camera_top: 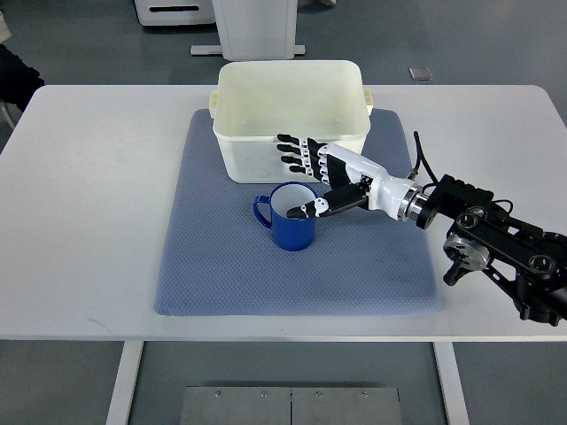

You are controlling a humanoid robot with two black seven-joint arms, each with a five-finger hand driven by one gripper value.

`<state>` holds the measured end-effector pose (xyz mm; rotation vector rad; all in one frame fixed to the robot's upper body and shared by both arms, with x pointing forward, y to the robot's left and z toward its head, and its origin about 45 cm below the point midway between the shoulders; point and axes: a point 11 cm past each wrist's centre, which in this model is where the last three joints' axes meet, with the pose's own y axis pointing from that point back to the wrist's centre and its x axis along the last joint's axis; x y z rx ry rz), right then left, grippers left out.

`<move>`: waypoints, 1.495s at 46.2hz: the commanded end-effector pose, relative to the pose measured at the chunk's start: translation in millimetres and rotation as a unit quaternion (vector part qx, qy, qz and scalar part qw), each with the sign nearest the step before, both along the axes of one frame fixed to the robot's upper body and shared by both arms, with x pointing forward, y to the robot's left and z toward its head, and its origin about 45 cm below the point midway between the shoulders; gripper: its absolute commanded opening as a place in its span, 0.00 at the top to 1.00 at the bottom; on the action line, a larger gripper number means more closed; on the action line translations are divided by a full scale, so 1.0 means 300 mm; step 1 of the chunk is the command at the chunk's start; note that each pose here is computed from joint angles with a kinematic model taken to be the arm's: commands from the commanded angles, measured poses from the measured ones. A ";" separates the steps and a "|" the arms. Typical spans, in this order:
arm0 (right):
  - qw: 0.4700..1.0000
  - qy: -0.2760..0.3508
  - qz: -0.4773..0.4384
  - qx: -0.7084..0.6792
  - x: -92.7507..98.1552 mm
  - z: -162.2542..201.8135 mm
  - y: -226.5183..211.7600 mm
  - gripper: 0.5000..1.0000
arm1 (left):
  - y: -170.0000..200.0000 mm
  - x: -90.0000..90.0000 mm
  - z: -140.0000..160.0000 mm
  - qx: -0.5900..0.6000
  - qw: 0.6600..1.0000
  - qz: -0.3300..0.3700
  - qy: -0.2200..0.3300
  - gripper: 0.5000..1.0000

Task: Place cup in box with right hand
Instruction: 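Lower the right hand onto the blue mug and close fingers around it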

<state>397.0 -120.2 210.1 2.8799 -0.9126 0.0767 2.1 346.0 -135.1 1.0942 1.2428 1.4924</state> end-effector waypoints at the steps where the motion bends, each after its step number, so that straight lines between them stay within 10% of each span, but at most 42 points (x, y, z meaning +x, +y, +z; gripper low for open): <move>1: 1.000 0.004 0.000 0.000 -0.008 -0.014 -0.001 0.01 | 0.000 0.000 0.000 0.000 1.000 0.000 0.000 0.00; 53: 0.998 0.050 -0.033 -0.005 -0.063 -0.202 0.053 0.03 | 0.000 0.000 0.000 0.000 1.000 0.000 0.000 0.00; 60: 0.998 0.052 -0.039 -0.005 -0.072 -0.216 0.058 0.30 | 0.000 0.000 0.000 0.000 1.000 0.000 0.000 0.00; 65: 0.998 0.054 -0.038 -0.005 -0.074 -0.220 0.065 0.95 | 0.000 0.000 0.000 0.000 1.000 0.000 0.000 0.00; 69: 0.997 0.056 -0.045 -0.010 -0.069 -0.232 0.053 1.00 | 0.000 0.000 0.000 0.000 1.000 0.000 0.000 0.00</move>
